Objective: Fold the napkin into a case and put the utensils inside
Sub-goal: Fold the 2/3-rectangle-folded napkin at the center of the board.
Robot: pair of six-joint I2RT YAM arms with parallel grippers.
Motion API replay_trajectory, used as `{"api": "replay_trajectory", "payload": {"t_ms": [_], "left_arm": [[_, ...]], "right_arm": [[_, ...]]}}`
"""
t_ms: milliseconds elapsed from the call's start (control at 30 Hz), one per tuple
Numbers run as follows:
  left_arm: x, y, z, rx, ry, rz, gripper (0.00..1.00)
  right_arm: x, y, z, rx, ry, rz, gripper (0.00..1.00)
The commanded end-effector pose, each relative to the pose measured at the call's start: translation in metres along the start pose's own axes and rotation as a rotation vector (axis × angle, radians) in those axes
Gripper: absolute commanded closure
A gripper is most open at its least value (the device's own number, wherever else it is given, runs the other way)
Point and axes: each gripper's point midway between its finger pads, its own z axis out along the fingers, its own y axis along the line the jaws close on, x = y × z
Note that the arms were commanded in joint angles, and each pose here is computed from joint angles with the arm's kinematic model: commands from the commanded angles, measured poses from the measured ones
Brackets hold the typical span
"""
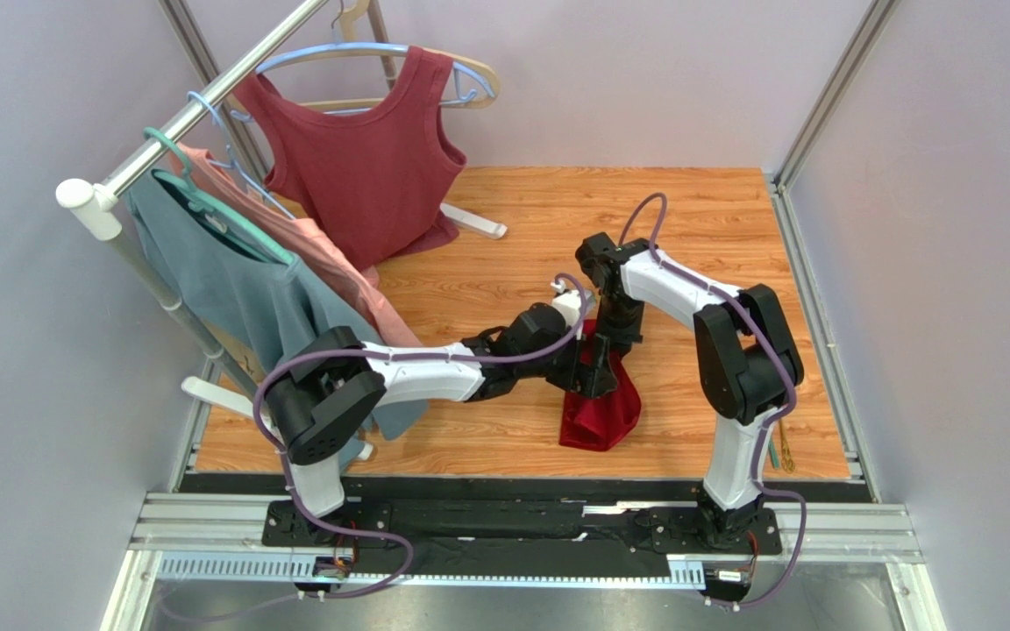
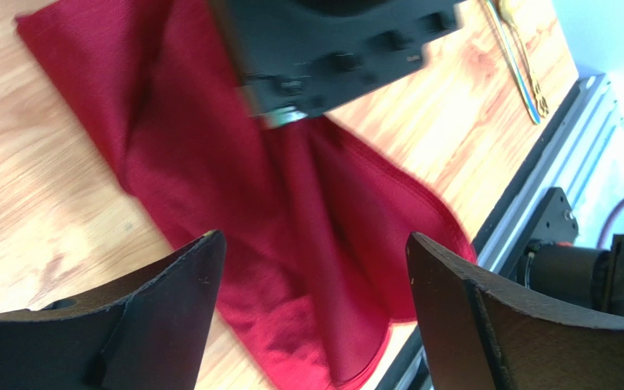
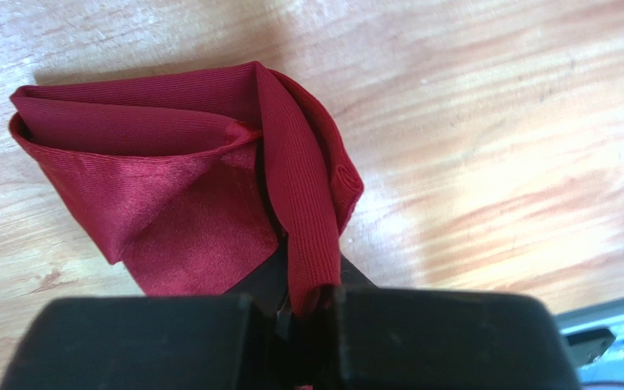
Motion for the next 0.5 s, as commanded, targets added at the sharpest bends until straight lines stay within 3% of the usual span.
{"api": "replay_trajectory", "payload": {"t_ms": [0, 467], "left_arm": [[-0.029, -0.035, 0.003, -0.017, -0.098, 0.103, 0.01], [-0.022, -0.018, 0.028, -0.171, -0.064, 0.116, 0.01]], "right_arm": [[-0.005, 0.003, -0.016, 0.006, -0.006, 0.084, 1.0], [-0.001, 0.008, -0.019, -0.005, -0.014, 0.191, 1.0]]}}
